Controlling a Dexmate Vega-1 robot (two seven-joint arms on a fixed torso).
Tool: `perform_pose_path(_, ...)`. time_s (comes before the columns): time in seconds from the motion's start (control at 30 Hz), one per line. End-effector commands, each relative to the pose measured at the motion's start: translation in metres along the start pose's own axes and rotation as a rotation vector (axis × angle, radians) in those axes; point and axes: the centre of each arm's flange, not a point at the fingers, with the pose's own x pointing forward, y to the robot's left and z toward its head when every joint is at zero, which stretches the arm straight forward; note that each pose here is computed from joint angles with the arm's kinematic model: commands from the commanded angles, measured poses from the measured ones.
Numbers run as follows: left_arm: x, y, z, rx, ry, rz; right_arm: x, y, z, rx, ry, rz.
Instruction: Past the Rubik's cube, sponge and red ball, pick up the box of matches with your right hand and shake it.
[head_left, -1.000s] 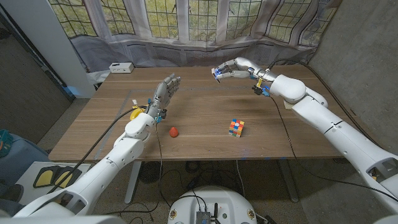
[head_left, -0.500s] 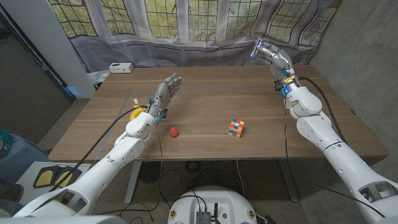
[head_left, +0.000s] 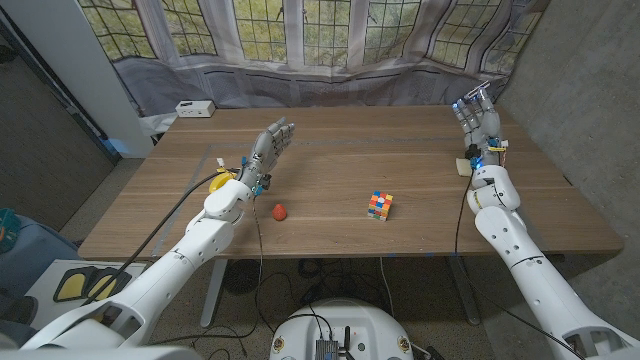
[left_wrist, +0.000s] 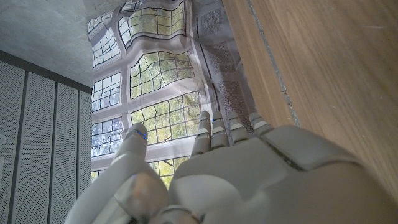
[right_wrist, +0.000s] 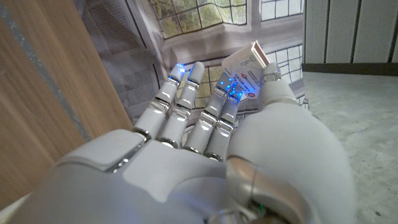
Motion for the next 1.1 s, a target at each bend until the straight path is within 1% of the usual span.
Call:
perform_pose_path(0.03, -0.001, -0.003, 0.000, -0.001, 0.002, -0.003, -0.001, 0.000, -0.001, -0.098, 0.056, 0.082)
perform_pose_path(0.13, -0.003, -0.003, 0.000, -0.002, 0.004, 0.001, 0.004, 0.016, 0.006, -0.222, 0.037, 0.192)
perform_pose_path(0.2, -0.004, -0.003, 0.000, -0.001, 0.004, 0.003, 0.006, 0.029, 0.010, -0.295, 0.019, 0.263)
perform_pose_path(0.23, -0.005, -0.003, 0.000, -0.001, 0.003, 0.003, 0.007, 0.043, 0.014, -0.350, 0.005, 0.327)
perform_pose_path(0.27, -0.005, -0.003, 0.000, -0.001, 0.003, 0.003, 0.007, 0.043, 0.014, -0.353, 0.004, 0.328)
perform_pose_path(0.3, -0.005, -0.003, 0.000, -0.001, 0.003, 0.002, 0.007, 0.050, 0.016, -0.379, -0.007, 0.359)
perform_pose_path(0.33, -0.006, -0.003, 0.000, -0.001, 0.003, 0.003, 0.007, 0.057, 0.017, -0.400, -0.020, 0.379)
perform_pose_path(0.37, -0.006, -0.003, 0.000, -0.001, 0.003, 0.002, 0.006, 0.070, 0.021, -0.451, -0.048, 0.425)
perform_pose_path(0.4, -0.007, -0.004, 0.000, -0.001, 0.003, 0.003, 0.005, 0.077, 0.022, -0.476, -0.063, 0.445)
perform_pose_path(0.43, -0.007, -0.004, 0.000, -0.001, 0.003, 0.003, 0.005, 0.077, 0.022, -0.478, -0.064, 0.445)
perform_pose_path(0.47, -0.008, -0.004, 0.000, 0.001, 0.002, 0.004, 0.002, 0.090, 0.025, -0.520, -0.091, 0.487)
perform_pose_path(0.63, -0.009, -0.003, 0.002, 0.002, -0.003, 0.007, -0.005, 0.125, 0.028, -0.686, -0.161, 0.611)
perform_pose_path(0.77, -0.010, -0.003, 0.002, 0.001, -0.008, 0.008, -0.011, 0.155, 0.027, -0.909, -0.200, 0.735)
perform_pose_path(0.87, -0.011, -0.003, 0.003, 0.001, -0.012, 0.009, -0.016, 0.177, 0.024, -1.143, -0.227, 0.821)
perform_pose_path(0.9, -0.012, -0.003, 0.003, 0.000, -0.012, 0.010, -0.019, 0.184, 0.022, -1.223, -0.243, 0.838)
perform_pose_path(1.0, -0.013, -0.001, 0.003, 0.001, -0.013, 0.016, -0.030, 0.202, 0.017, -1.433, -0.302, 0.859)
perform_pose_path(1.1, -0.015, 0.000, 0.003, 0.001, -0.014, 0.020, -0.041, 0.215, 0.011, -1.561, -0.349, 0.889)
